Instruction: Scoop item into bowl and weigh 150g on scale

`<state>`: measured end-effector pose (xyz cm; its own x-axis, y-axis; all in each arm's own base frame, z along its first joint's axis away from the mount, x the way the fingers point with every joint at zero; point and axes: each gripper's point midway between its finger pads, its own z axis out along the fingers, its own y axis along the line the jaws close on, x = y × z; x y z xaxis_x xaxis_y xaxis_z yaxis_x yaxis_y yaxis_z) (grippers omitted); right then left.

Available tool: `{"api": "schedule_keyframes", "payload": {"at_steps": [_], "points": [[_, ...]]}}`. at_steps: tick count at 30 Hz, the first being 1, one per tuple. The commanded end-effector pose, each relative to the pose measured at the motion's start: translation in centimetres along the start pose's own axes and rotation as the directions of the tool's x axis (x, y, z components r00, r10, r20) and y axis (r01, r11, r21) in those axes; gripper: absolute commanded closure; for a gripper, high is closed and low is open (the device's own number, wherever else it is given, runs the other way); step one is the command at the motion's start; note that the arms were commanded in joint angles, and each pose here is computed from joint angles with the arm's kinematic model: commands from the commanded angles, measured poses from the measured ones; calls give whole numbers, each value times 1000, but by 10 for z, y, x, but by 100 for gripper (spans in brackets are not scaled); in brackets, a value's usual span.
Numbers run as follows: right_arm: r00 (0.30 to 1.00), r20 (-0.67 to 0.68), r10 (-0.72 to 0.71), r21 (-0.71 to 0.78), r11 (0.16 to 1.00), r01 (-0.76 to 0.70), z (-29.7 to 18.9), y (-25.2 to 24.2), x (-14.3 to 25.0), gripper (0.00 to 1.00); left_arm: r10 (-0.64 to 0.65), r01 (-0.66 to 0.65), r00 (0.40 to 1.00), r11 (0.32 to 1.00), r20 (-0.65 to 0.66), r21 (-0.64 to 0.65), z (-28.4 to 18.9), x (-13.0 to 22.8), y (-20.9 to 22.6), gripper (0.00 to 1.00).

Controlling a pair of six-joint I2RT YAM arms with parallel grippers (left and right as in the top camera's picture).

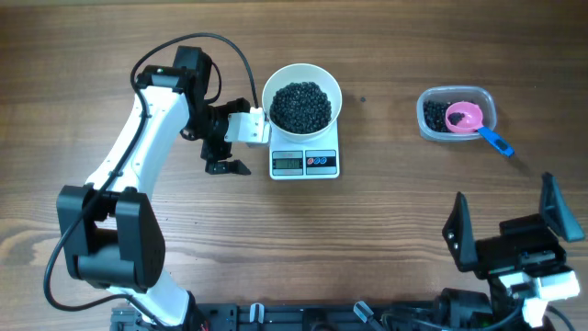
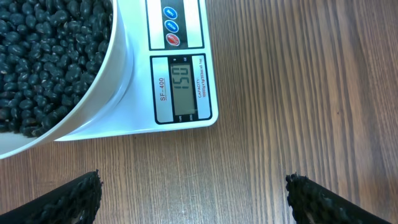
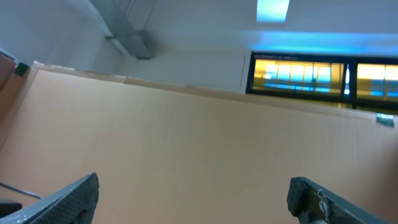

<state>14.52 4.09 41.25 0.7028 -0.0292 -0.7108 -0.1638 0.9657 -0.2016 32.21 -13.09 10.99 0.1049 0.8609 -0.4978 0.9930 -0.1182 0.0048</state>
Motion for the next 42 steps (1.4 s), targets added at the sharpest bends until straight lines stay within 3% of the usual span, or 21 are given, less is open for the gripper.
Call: {"api": "schedule_keyframes", "payload": {"at_steps": [1, 5, 10, 15, 20, 26, 42], "points": [[999, -18, 30, 19, 999, -30, -4, -2, 14, 0, -3, 3, 1000, 1000, 1, 7, 2, 0, -2, 0], [993, -25, 115, 128, 985, -111, -13, -19, 41, 0, -3, 3, 1000, 1000, 1, 7, 2, 0, -2, 0], [991, -59, 122, 273, 957, -102, -33, -40, 84, 0, -3, 3, 1000, 1000, 1, 7, 2, 0, -2, 0], [959, -234, 157, 331, 941, -73, -47, -46, 135, 0, -3, 3, 1000, 1000, 1, 7, 2, 0, -2, 0], [880, -426, 211, 350, 935, -55, -67, -42, 185, 0, -3, 3, 1000, 1000, 1, 7, 2, 0, -2, 0], [726, -622, 293, 378, 924, -49, -103, -32, 237, 0, -3, 3, 1000, 1000, 1, 7, 2, 0, -2, 0], [711, -635, 301, 382, 923, -51, -107, -31, 241, 0, -3, 3, 1000, 1000, 1, 7, 2, 0, -2, 0]]}}
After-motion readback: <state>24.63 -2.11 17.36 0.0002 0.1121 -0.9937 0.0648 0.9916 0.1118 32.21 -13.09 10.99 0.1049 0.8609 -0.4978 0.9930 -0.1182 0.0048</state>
